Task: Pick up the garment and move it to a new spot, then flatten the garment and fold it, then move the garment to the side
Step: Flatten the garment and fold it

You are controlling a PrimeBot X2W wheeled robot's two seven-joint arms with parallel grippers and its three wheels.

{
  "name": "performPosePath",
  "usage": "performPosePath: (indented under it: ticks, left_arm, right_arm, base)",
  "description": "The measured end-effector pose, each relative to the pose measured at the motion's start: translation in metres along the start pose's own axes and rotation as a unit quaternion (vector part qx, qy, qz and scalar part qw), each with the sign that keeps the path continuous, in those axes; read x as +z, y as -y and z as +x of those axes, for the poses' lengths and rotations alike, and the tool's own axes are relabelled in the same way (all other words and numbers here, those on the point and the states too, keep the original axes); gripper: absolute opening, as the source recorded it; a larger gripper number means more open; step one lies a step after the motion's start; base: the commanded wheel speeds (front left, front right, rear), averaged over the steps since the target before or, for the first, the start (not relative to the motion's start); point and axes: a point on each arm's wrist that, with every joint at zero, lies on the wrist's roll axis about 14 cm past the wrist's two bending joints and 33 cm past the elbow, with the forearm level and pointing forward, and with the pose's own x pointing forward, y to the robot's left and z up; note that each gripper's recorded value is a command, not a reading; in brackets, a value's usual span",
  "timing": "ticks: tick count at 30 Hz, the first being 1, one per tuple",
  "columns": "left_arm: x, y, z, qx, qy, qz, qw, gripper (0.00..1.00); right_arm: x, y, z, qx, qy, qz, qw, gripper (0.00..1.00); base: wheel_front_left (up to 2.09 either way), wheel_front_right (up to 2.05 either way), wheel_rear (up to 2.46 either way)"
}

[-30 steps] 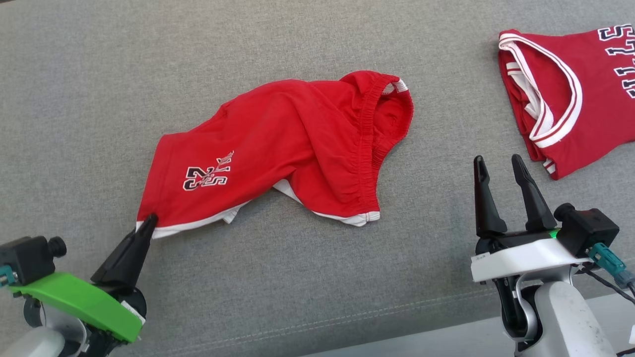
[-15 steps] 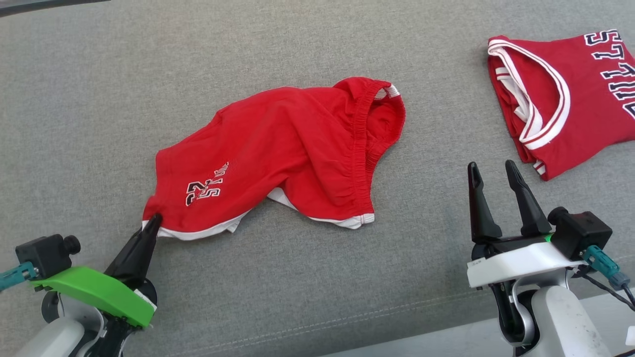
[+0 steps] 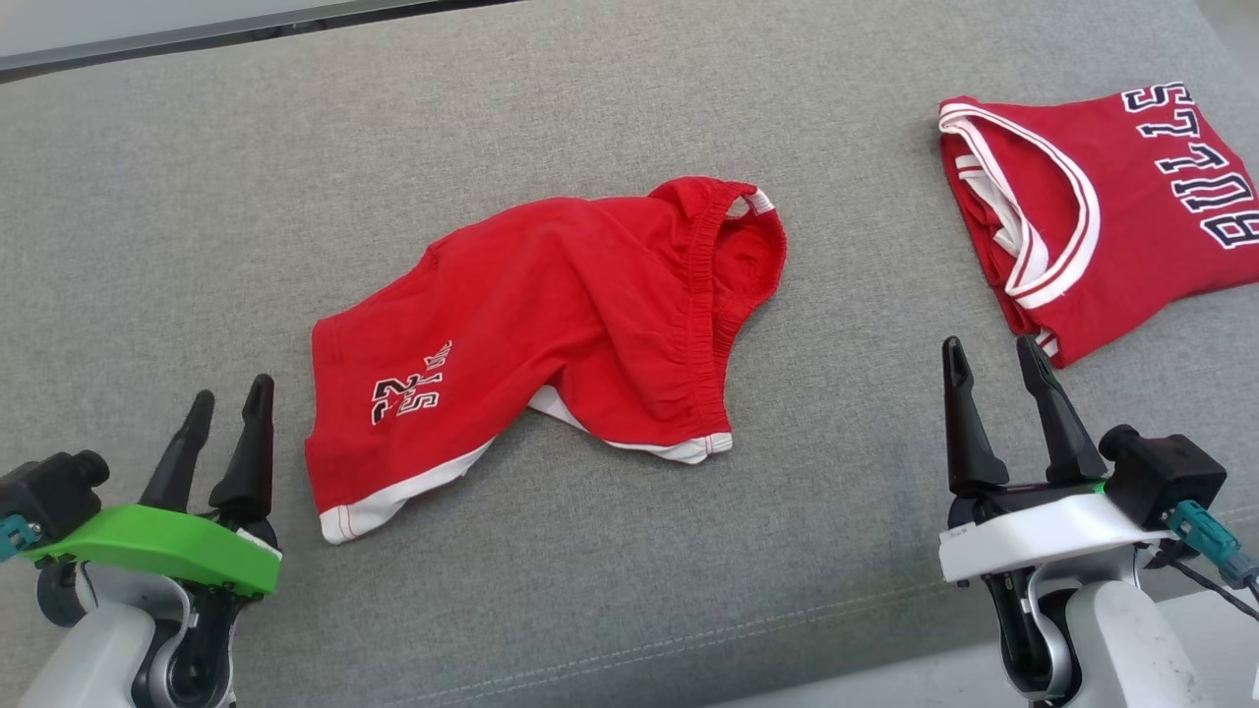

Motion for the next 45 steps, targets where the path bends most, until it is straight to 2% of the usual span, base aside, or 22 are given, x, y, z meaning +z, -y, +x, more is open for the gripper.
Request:
performPosePath:
  ticks: [4, 7, 12, 17, 21, 29, 45]
  left_arm:
    - [0.031, -0.003, -0.005, 0.027, 0.067, 0.051, 0.996, 1.0]
    - [0.058, 0.006, -0.01, 0.038, 0.125, 0.085, 0.988, 1.0]
    - [0.078, 0.024, -0.026, 0.049, 0.18, 0.133, 0.973, 1.0]
    - [0.082, 0.038, -0.041, 0.052, 0.201, 0.176, 0.962, 1.0]
    - [0.065, 0.039, -0.056, 0.053, 0.179, 0.209, 0.96, 1.0]
    - [0.043, 0.043, -0.077, 0.049, 0.154, 0.227, 0.96, 1.0]
    - [0.057, 0.048, -0.103, 0.057, 0.183, 0.239, 0.952, 1.0]
  right_arm:
    - [0.004, -0.005, 0.003, 0.009, 0.008, -0.003, 1.0, 1.0]
    - [0.008, -0.01, 0.005, 0.017, 0.013, -0.007, 1.0, 1.0]
    - [0.013, -0.02, 0.006, 0.032, 0.021, -0.015, 0.999, 1.0]
    - [0.019, -0.029, 0.005, 0.045, 0.028, -0.022, 0.998, 1.0]
    - [0.018, -0.035, -0.001, 0.054, 0.025, -0.023, 0.998, 1.0]
    - [0.019, -0.045, -0.017, 0.068, 0.021, -0.032, 0.997, 1.0]
    - [0.035, -0.052, -0.044, 0.076, 0.03, -0.043, 0.996, 1.0]
  base:
    - [0.0, 0.0, 0.0]
    - [0.0, 0.0, 0.0]
    - [0.0, 0.0, 0.0]
    - [0.0, 0.0, 0.0]
    - [0.0, 0.0, 0.0]
    - [0.0, 0.0, 0.0]
    - [0.0, 0.0, 0.0]
